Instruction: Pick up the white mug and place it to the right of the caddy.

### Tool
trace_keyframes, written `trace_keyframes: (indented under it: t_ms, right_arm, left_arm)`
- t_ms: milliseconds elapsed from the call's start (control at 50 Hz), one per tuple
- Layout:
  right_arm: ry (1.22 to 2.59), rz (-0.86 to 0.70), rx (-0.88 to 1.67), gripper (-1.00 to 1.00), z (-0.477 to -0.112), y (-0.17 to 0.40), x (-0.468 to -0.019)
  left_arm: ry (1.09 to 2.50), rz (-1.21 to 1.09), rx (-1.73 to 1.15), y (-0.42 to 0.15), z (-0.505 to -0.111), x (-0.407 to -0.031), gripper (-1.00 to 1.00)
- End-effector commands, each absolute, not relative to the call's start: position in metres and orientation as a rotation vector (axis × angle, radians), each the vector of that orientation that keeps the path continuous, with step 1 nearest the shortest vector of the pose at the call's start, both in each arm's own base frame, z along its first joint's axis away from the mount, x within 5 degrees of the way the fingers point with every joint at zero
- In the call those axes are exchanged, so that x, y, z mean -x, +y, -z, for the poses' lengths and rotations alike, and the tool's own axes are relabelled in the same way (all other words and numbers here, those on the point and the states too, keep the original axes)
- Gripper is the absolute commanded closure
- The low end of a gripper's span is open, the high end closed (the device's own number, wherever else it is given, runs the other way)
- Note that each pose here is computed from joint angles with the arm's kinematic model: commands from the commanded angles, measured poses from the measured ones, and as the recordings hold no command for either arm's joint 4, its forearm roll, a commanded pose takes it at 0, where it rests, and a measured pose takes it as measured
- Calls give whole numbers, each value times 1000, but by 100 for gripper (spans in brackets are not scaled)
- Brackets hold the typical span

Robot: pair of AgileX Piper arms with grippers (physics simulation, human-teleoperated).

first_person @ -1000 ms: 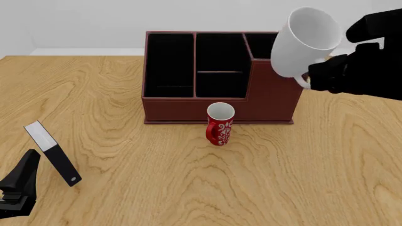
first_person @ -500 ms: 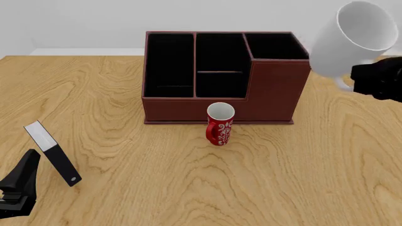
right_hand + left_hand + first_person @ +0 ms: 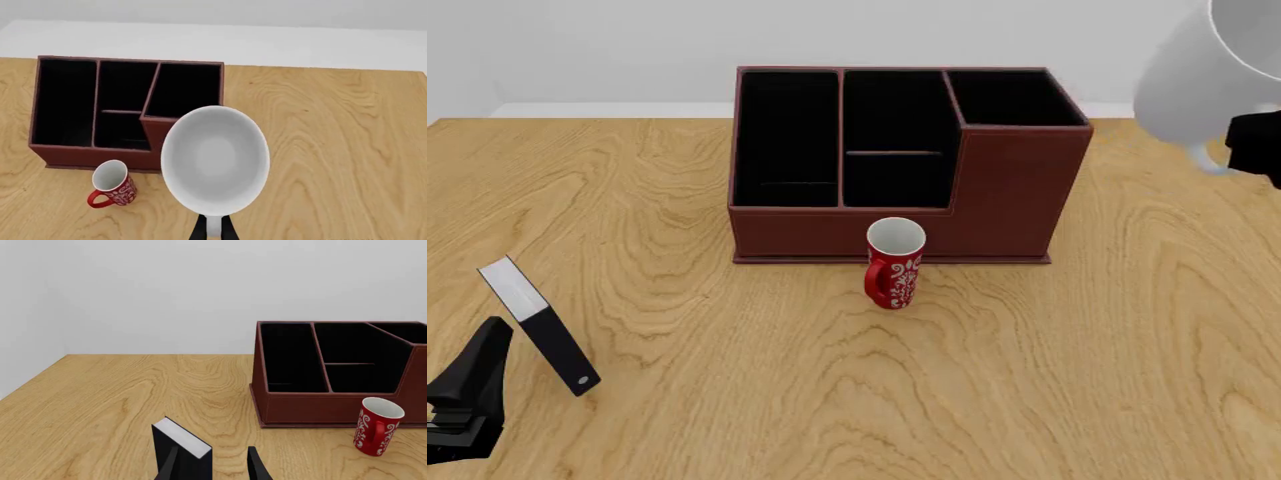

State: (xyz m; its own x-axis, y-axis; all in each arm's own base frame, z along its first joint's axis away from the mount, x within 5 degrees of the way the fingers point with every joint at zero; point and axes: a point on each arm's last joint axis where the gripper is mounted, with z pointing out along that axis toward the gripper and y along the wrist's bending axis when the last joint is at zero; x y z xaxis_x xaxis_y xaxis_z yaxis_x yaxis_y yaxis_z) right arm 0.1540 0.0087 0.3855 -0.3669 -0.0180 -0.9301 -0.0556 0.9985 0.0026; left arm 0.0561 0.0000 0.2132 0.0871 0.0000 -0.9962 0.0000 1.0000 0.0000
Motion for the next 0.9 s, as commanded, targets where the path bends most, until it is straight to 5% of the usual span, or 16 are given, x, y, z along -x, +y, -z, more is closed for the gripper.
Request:
trace_keyframes:
  t_ms: [20, 900]
  right_arm:
    - [1931, -24, -3, 100, -393, 3, -158]
    - [1968, 35, -92, 100, -399, -17, -234]
  left_arm:
    - [1484, 0, 0, 0, -213, -56, -100]
    - [1484, 0, 0, 0, -213, -56, -100]
